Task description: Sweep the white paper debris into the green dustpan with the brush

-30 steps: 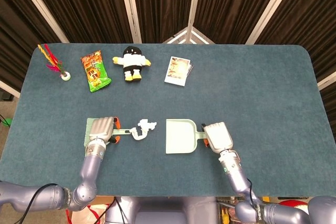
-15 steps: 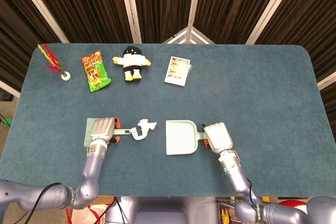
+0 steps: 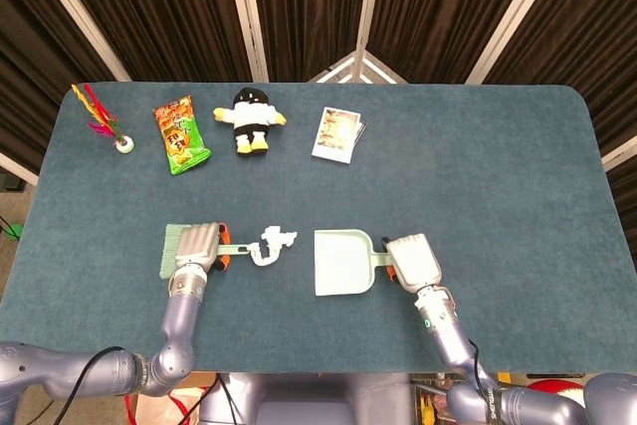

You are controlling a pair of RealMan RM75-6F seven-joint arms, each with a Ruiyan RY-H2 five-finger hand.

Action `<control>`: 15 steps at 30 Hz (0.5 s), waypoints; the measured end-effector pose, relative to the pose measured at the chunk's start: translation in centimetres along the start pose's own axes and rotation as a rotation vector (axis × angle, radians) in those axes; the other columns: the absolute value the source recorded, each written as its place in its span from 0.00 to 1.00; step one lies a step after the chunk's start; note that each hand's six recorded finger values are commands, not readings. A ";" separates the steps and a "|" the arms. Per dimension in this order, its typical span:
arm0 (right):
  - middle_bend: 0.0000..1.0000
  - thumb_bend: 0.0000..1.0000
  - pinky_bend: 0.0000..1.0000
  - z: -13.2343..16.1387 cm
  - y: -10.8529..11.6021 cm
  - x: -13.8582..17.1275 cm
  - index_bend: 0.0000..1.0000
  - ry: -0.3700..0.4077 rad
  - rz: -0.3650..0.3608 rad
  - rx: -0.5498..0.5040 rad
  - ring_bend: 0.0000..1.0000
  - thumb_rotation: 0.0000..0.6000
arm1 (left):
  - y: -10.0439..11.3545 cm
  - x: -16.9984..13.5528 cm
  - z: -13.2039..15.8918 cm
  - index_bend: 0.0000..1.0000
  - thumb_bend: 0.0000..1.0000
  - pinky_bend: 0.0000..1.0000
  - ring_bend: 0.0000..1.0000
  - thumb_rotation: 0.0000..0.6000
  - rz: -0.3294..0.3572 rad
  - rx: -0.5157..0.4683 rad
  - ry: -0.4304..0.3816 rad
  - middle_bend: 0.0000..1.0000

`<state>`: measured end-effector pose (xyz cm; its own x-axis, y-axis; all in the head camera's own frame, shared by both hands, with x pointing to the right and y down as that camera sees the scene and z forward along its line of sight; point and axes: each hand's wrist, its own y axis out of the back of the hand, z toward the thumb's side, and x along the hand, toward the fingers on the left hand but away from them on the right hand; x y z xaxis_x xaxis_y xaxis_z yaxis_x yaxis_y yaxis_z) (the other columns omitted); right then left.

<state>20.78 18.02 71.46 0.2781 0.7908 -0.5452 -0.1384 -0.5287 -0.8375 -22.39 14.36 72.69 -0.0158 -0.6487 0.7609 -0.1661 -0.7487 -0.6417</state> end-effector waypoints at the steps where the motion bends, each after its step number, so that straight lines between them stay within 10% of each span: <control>1: 0.93 0.48 0.90 0.1 0.0 0.0 0.87 0.001 0.000 0.001 0.98 1.00 | 0.4 -0.1 0.3 0.79 0.63 1.00 1.00 1.00 0.012 -0.022 -0.009 1.00; 15: 0.93 0.49 0.90 0.7 0.3 0.8 0.87 0.001 -0.025 0.027 0.98 1.00 | 4.1 -2.6 3.2 0.79 0.63 1.00 1.00 1.00 0.048 -0.245 -0.125 1.00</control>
<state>20.27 18.73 70.72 0.2824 0.8033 -0.5243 -0.1570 -0.5005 -0.8514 -19.85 12.56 67.81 0.0900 -0.7060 0.7025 -0.4022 -0.6710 -0.6228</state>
